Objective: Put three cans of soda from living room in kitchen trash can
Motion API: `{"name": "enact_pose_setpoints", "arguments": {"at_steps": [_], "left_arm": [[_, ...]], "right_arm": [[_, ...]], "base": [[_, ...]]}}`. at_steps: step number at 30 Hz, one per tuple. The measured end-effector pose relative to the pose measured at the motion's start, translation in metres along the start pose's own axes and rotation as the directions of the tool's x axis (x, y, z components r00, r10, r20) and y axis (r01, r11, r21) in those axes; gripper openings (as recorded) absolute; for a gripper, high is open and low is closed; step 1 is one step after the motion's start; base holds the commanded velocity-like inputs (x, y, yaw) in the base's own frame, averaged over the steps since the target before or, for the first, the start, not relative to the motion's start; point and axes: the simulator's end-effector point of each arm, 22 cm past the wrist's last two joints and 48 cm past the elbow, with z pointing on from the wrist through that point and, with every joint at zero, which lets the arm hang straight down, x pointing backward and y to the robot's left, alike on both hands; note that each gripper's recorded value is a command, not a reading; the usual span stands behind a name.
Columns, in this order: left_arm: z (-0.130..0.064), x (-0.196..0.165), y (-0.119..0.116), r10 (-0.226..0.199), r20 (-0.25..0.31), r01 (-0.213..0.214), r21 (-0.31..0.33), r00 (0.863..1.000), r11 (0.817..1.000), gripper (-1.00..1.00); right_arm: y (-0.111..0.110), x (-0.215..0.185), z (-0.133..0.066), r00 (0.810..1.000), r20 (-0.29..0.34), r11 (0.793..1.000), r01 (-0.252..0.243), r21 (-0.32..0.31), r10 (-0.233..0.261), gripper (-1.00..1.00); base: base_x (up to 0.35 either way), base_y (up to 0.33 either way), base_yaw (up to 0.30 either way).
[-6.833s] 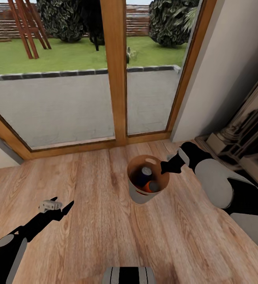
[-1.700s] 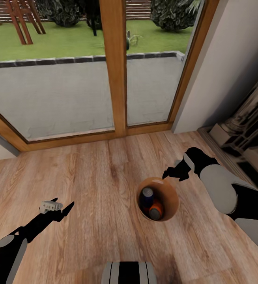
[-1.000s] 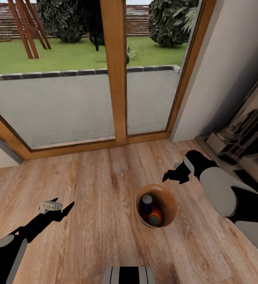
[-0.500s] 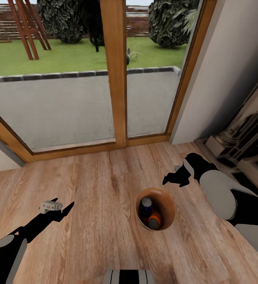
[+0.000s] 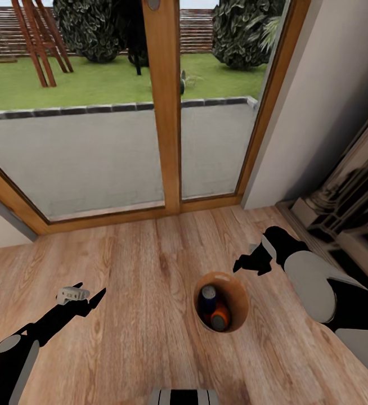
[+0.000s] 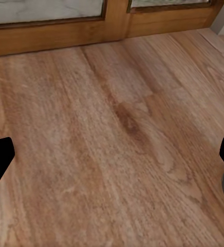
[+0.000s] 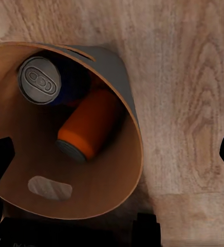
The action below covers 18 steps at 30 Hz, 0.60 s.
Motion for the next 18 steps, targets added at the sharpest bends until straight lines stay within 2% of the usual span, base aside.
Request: {"name": "enact_pose_setpoints", "arguments": {"at_steps": [9,15,18], "left_arm": [[-0.007,-0.019,-0.002,0.001,-0.001,-0.001,0.0,1.0,1.0,1.0],[-0.011,-0.031,-0.004,0.002,-0.002,-0.002,0.0,1.0,1.0,1.0],[-0.013,-0.037,-0.004,0.002,-0.002,-0.002,0.0,1.0,1.0,1.0]], "right_arm": [[-0.004,0.009,-0.008,1.0,-0.009,1.0,-0.003,0.016,0.003,1.0],[-0.008,0.01,-0.012,1.0,0.026,1.0,0.001,0.027,-0.002,1.0],[-0.018,0.007,-0.016,0.996,0.082,0.997,0.025,0.069,-0.03,1.0]], "base": [[0.0,0.0,0.0],[0.0,0.0,0.0],[0.0,0.0,0.0]]}}
